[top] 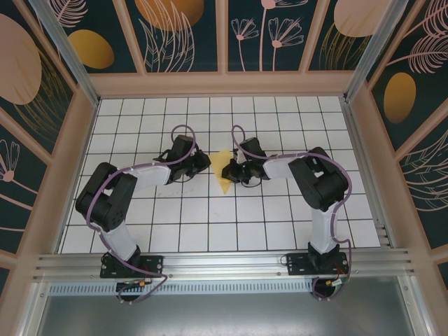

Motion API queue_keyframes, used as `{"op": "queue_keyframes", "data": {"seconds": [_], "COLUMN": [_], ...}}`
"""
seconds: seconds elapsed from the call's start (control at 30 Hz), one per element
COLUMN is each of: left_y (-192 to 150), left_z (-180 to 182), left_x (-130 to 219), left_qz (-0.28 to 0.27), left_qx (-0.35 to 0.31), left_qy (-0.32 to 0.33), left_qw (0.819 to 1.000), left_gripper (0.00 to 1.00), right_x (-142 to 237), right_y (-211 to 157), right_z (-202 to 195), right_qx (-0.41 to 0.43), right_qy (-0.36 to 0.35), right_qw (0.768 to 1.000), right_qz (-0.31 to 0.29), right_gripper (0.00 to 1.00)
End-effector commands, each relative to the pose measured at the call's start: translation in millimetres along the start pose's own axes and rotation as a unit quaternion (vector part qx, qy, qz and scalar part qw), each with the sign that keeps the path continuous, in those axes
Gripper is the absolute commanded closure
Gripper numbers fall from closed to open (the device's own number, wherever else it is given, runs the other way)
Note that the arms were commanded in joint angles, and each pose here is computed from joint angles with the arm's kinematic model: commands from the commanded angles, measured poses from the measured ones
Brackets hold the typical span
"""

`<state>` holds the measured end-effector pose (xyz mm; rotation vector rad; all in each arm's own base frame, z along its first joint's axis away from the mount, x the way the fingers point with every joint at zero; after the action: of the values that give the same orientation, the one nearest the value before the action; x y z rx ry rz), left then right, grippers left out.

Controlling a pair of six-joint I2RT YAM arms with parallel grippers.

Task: Fold a paper plane with a square sheet of paper (pick it up from the middle)
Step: Third fold the triangle at the center of the table.

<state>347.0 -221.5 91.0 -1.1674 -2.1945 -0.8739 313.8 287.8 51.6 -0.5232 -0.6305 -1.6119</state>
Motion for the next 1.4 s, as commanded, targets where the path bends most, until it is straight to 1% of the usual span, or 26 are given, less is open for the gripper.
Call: {"op": "queue_keyframes", "data": {"seconds": [0.0, 0.1, 0.17, 0.27, 0.43, 0.7, 0.97, 1.17, 1.3, 1.37], "left_y": [-9.2, -16.3, -23.3, -33.0, -43.1, -48.3, -50.9, -55.0, -60.8, -64.1], "left_z": [-2.6, -8.4, -10.8, -13.4, -6.7, -2.5, 10.3, 23.8, 36.8, 41.1], "left_x": [-5.8, -8.1, -11.0, -16.1, -23.9, -30.5, -37.5, -40.4, -41.0, -40.6], "left_qz": [0.018, 0.03, 0.042, 0.059, 0.072, 0.082, 0.082, 0.086, 0.089, 0.091], "left_qx": [-0.004, -0.012, -0.014, -0.018, -0.014, -0.013, -0.019, -0.027, -0.031, -0.032], "left_qy": [-0.014, -0.026, -0.031, -0.037, -0.022, -0.007, 0.033, 0.07, 0.097, 0.105], "left_qw": [1.0, 0.999, 0.999, 0.997, 0.997, 0.997, 0.996, 0.994, 0.991, 0.99], "left_gripper": [0.87, 0.91, 0.93, 1.0, 1.0, 1.0, 1.0, 1.0, 1.0, 1.0], "right_x": [-3.5, -4.1, -4.8, -5.9, -7.0, -7.2, -5.6, 5.1, 23.0, 32.9], "right_y": [-11.1, -10.9, -11.0, -11.7, -12.2, -11.9, -11.6, -2.0, 2.8, 0.7], "right_z": [-26.0, -28.3, -29.9, -31.3, -32.6, -33.5, -30.3, -4.5, 18.4, 25.0], "right_qx": [-0.022, -0.026, -0.028, -0.031, -0.035, -0.038, -0.036, -0.006, 0.029, 0.042], "right_qy": [-0.043, -0.048, -0.051, -0.053, -0.056, -0.058, -0.053, -0.003, 0.045, 0.058], "right_qw": [0.999, 0.998, 0.998, 0.998, 0.998, 0.997, 0.998, 1.0, 0.999, 0.997], "right_qz": [0.015, 0.017, 0.018, 0.02, 0.022, 0.022, 0.023, 0.013, -0.005, -0.012], "right_gripper": [0.97, 1.0, 1.0, 1.0, 1.0, 1.0, 1.0, 1.0, 1.0, 1.0]}}
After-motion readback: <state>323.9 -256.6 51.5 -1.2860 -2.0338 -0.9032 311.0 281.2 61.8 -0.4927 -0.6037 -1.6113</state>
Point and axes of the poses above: each hand's point on the last joint's axis, 136 mm out from that joint toward the fingers, its own x axis back along the fingers, its own z axis along the line the jaws close on, y = z × x, the point moved 5 cm from there along x, back along the fingers
